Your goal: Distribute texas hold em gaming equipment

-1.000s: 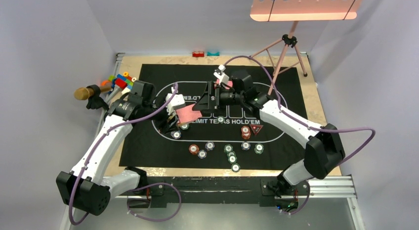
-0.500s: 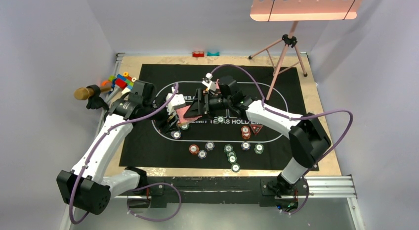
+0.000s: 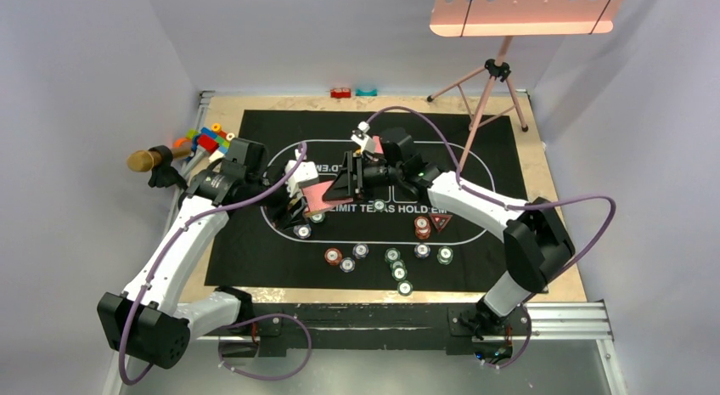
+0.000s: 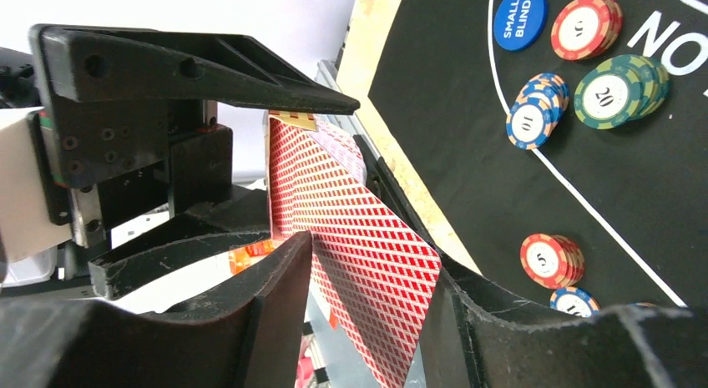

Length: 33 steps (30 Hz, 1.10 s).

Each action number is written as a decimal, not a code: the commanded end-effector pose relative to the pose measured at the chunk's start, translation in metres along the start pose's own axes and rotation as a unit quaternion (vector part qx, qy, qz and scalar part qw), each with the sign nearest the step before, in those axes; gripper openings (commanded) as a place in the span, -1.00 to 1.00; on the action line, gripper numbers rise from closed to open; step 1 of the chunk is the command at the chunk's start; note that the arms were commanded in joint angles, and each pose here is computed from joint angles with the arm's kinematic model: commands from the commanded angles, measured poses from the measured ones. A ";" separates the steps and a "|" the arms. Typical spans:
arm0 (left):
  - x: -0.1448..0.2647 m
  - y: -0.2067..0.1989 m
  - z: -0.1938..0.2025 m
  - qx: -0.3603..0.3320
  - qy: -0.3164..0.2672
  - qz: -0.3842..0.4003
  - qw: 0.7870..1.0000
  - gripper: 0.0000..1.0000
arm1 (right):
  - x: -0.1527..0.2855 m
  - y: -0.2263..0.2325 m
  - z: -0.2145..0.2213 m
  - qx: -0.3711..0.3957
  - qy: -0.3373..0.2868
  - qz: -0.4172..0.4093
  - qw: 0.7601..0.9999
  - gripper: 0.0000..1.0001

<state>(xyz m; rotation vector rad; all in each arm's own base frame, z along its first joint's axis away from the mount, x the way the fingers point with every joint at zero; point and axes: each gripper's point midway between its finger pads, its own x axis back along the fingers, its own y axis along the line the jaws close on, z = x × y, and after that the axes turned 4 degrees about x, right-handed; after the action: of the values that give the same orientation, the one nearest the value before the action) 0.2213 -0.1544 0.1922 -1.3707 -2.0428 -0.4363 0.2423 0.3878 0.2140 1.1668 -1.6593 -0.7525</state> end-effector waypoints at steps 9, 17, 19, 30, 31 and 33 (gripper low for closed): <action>0.007 0.003 -0.023 -0.029 -0.041 -0.005 0.999 -1.00 | 0.032 0.016 -0.021 0.032 -0.048 -0.005 0.998 -0.31; 0.008 0.002 -0.024 -0.030 -0.041 -0.005 0.999 -1.00 | 0.045 0.005 -0.024 0.028 -0.057 0.013 0.998 -0.65; 0.008 0.002 -0.024 -0.030 -0.041 -0.004 0.999 -1.00 | 0.053 0.002 -0.027 0.025 -0.064 0.016 0.997 -0.76; 0.007 0.001 -0.021 -0.029 -0.038 -0.003 0.999 -1.00 | 0.097 -0.010 -0.039 0.022 -0.104 0.039 0.994 -0.99; 0.007 0.001 -0.021 -0.029 -0.038 -0.003 0.999 -1.00 | 0.102 -0.015 -0.039 0.019 -0.108 0.043 0.993 -0.99; 0.008 0.000 -0.022 -0.028 -0.040 -0.002 0.999 -1.00 | 0.113 -0.027 -0.039 0.009 -0.116 0.056 0.992 -1.00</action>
<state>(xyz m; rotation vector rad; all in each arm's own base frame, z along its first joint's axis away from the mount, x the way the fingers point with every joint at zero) 0.2212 -0.1545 0.1922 -1.3715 -2.0427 -0.4358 0.2757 0.2987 0.2495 1.0581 -1.8722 -0.8379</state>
